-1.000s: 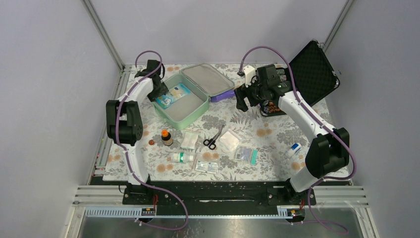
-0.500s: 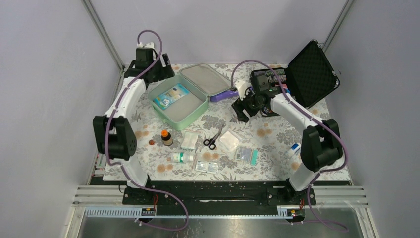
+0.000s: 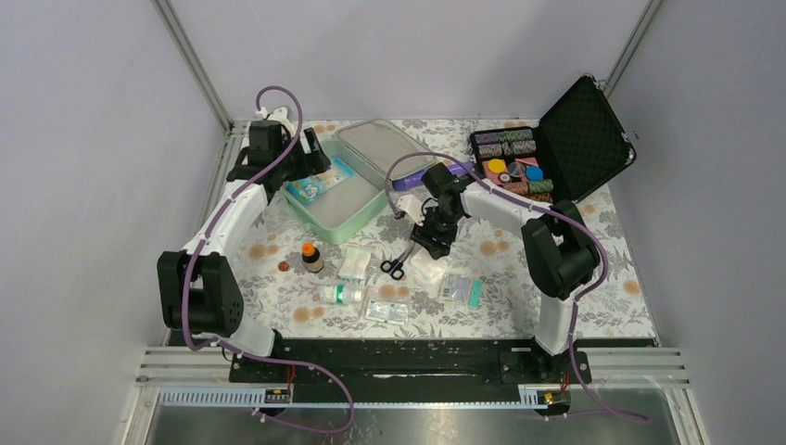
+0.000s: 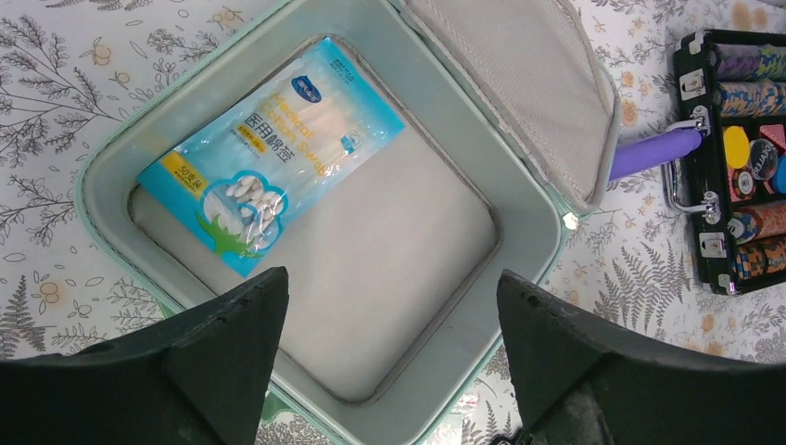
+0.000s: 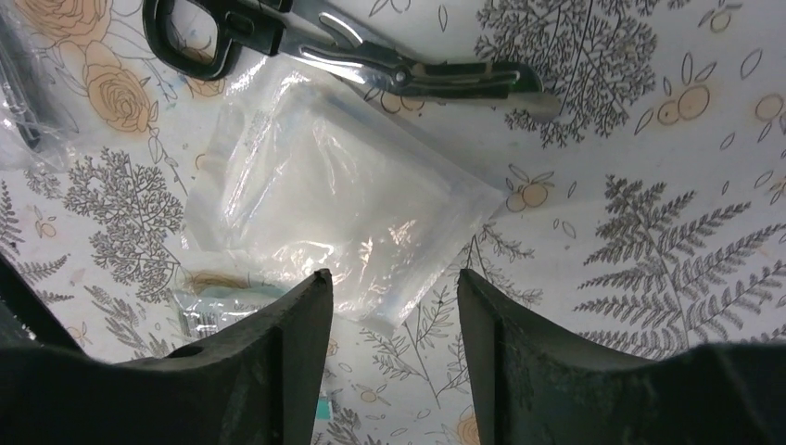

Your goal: Organize the medicine kit

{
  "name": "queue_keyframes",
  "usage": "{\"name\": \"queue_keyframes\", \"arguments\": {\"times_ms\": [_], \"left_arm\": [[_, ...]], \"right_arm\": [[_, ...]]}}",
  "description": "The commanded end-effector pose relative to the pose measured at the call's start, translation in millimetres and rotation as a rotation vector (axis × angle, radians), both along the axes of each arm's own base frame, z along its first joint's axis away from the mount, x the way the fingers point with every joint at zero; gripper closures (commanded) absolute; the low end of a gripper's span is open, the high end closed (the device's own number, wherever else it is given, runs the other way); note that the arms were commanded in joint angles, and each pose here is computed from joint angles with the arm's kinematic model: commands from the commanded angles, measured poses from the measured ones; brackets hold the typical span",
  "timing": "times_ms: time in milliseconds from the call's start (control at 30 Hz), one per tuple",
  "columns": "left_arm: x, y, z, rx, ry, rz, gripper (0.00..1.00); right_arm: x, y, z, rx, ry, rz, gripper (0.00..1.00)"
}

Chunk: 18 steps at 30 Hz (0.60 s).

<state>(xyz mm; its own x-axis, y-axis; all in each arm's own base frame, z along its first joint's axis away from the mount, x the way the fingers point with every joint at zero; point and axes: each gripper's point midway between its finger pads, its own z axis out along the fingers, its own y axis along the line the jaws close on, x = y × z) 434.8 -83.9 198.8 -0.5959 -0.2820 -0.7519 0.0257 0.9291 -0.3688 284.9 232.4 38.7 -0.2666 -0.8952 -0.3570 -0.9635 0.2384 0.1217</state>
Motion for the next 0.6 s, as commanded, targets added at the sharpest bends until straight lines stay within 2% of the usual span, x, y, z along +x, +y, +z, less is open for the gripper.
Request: {"name": "queue_keyframes", "arguments": {"times_ms": [0, 267, 400, 533, 567], "left_arm": [[4, 4, 37, -0.008, -0.118, 0.033, 0.19], [1, 5, 39, -0.005, -0.118, 0.035, 0.19], [3, 8, 38, 0.003, -0.112, 0.040, 0.19], [4, 8, 33, 0.009, -0.096, 0.034, 0.19], [3, 7, 33, 0.010, -0.095, 0.026, 0.19]], "right_arm": [[11, 7, -1, -0.041, -0.056, 0.048, 0.43], [-5, -11, -25, -0.137, 0.011, 0.027, 0.51], [-1, -12, -30, -0.163, 0.003, 0.017, 0.69], [3, -14, -23, -0.184, 0.004, -0.053, 0.98], [2, -18, -15, -0.189, 0.005, -0.064, 1.00]]}}
